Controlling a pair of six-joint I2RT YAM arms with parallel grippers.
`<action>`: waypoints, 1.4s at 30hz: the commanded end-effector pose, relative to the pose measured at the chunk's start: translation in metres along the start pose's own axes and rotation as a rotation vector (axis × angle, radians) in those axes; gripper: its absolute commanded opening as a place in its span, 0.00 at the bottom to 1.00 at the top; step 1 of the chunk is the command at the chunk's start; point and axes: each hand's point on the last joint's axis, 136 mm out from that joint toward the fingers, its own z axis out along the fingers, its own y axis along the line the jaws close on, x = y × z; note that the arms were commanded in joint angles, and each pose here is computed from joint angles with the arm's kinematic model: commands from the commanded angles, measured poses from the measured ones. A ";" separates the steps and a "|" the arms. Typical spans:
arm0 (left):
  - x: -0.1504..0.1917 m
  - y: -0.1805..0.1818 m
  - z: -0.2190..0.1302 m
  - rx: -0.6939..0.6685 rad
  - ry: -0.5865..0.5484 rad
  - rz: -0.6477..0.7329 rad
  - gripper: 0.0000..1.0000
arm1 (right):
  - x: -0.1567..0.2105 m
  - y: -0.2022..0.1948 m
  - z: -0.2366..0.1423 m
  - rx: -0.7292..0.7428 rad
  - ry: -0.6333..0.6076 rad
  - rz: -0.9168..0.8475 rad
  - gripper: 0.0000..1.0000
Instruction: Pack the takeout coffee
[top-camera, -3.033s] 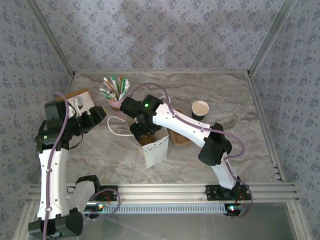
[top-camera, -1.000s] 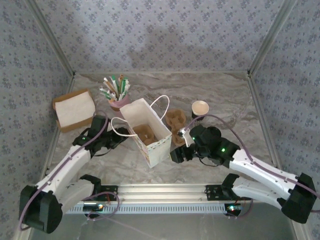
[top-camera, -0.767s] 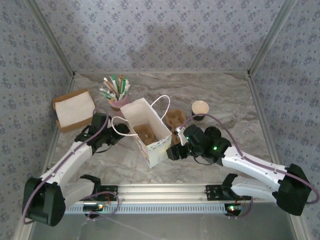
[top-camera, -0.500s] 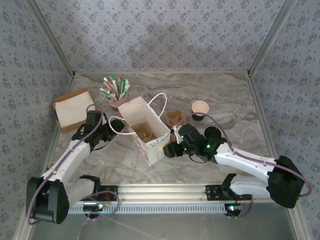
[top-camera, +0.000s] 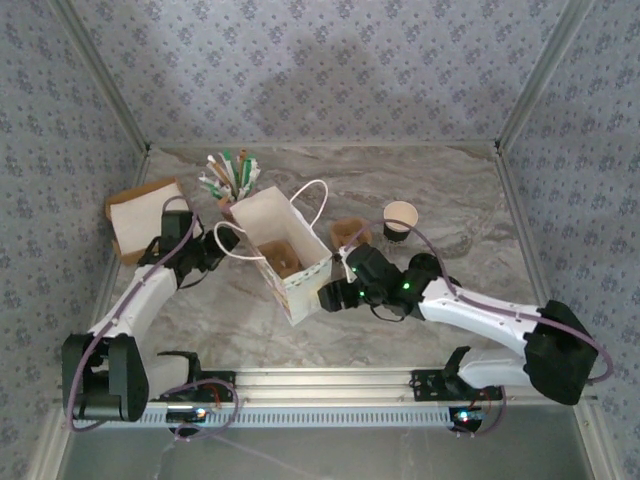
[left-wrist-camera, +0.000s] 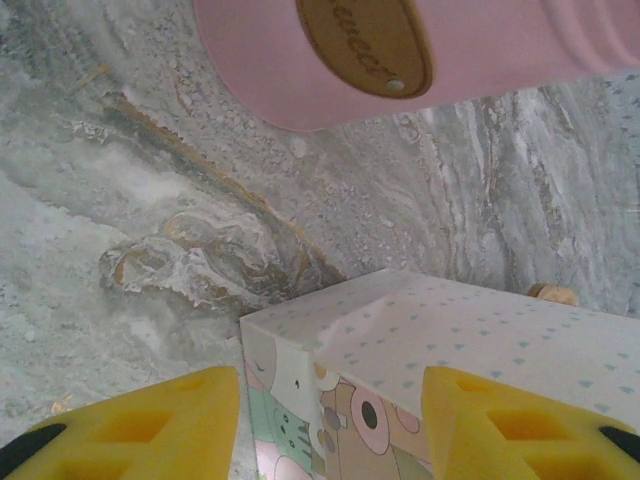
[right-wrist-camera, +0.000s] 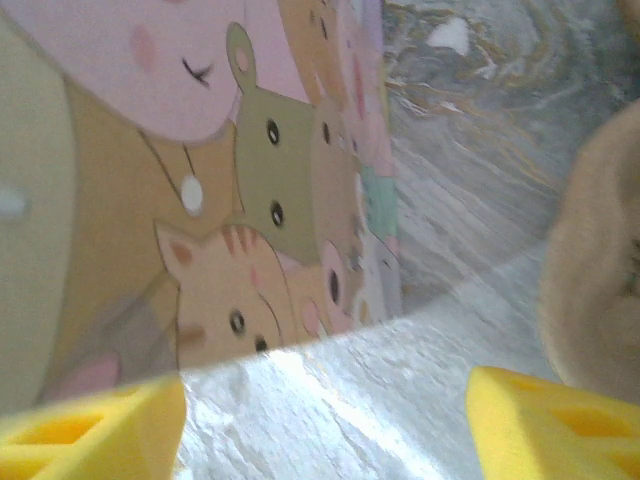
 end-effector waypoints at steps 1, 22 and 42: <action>-0.013 -0.015 -0.010 0.051 -0.025 0.040 0.52 | 0.001 -0.012 -0.033 0.088 0.002 0.004 0.84; 0.031 0.001 -0.100 -0.023 -0.056 0.101 0.95 | 0.005 -0.113 -0.195 0.561 0.048 0.280 0.96; 0.037 -0.004 -0.101 0.010 -0.031 0.111 0.94 | 0.056 -0.158 -0.174 0.681 0.185 0.617 0.31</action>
